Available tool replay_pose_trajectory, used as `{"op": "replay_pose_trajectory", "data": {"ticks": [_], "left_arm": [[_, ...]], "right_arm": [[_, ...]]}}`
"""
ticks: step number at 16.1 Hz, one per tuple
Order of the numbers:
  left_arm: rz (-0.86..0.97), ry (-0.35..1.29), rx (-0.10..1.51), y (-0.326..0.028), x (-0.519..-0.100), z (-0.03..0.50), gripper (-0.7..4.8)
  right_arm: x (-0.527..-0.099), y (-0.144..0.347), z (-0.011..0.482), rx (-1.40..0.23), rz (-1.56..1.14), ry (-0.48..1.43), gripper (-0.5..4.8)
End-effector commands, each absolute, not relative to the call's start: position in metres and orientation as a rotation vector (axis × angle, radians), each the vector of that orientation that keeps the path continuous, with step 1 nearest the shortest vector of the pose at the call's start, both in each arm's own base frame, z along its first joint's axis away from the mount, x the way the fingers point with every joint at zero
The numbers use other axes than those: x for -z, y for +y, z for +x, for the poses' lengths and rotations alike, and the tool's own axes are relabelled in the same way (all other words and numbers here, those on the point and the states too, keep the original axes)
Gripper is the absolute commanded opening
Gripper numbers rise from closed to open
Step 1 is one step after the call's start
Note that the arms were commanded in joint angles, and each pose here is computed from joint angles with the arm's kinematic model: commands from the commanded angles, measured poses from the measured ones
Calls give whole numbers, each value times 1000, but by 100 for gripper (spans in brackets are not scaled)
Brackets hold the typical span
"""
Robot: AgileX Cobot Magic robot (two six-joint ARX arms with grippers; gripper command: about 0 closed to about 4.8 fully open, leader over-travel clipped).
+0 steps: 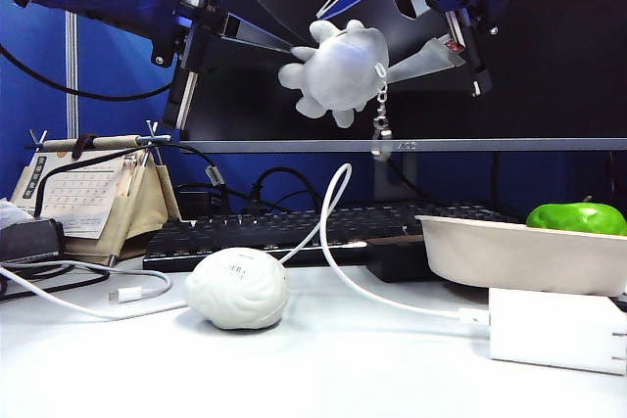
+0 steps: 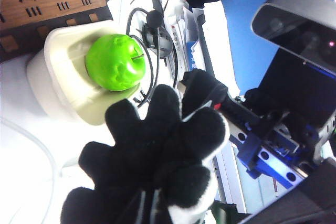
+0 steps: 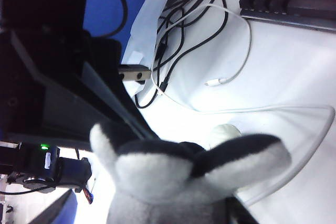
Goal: Place the tilting octopus upright.
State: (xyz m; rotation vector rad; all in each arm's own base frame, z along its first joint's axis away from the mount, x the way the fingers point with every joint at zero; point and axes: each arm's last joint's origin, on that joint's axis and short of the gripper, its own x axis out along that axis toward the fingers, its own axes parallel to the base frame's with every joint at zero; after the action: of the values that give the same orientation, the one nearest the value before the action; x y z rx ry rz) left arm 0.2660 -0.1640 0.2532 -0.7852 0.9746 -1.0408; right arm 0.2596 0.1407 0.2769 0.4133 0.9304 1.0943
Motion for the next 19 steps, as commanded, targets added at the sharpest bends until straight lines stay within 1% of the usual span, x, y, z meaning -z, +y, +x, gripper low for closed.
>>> {"op": "replay_pose_trajectory", "data": {"ticks": [1,5,7,14,16,17,19], "left_arm": [[-783,972,1050,-165,-254,266,-6],[-782,967,1052,-165,-255,266,-6],[-781,958,1057,-165,-255,266,-6],[-777,931,1072,-165,-258,267,0],[-777,931,1071,-165,-258,267,104],[-777,931,1071,-165,-258,267,128],[-777,917,1042,-165,-257,268,136]], "right_arm": [[-282,142,261,-1108,410,896,274],[-281,142,260,-1105,411,903,272],[-281,142,260,-1104,412,909,241],[-280,141,260,-1083,405,905,228],[-280,141,260,-1083,405,905,227],[-280,141,260,-1083,405,905,227],[-281,141,260,-1083,405,904,228]]}}
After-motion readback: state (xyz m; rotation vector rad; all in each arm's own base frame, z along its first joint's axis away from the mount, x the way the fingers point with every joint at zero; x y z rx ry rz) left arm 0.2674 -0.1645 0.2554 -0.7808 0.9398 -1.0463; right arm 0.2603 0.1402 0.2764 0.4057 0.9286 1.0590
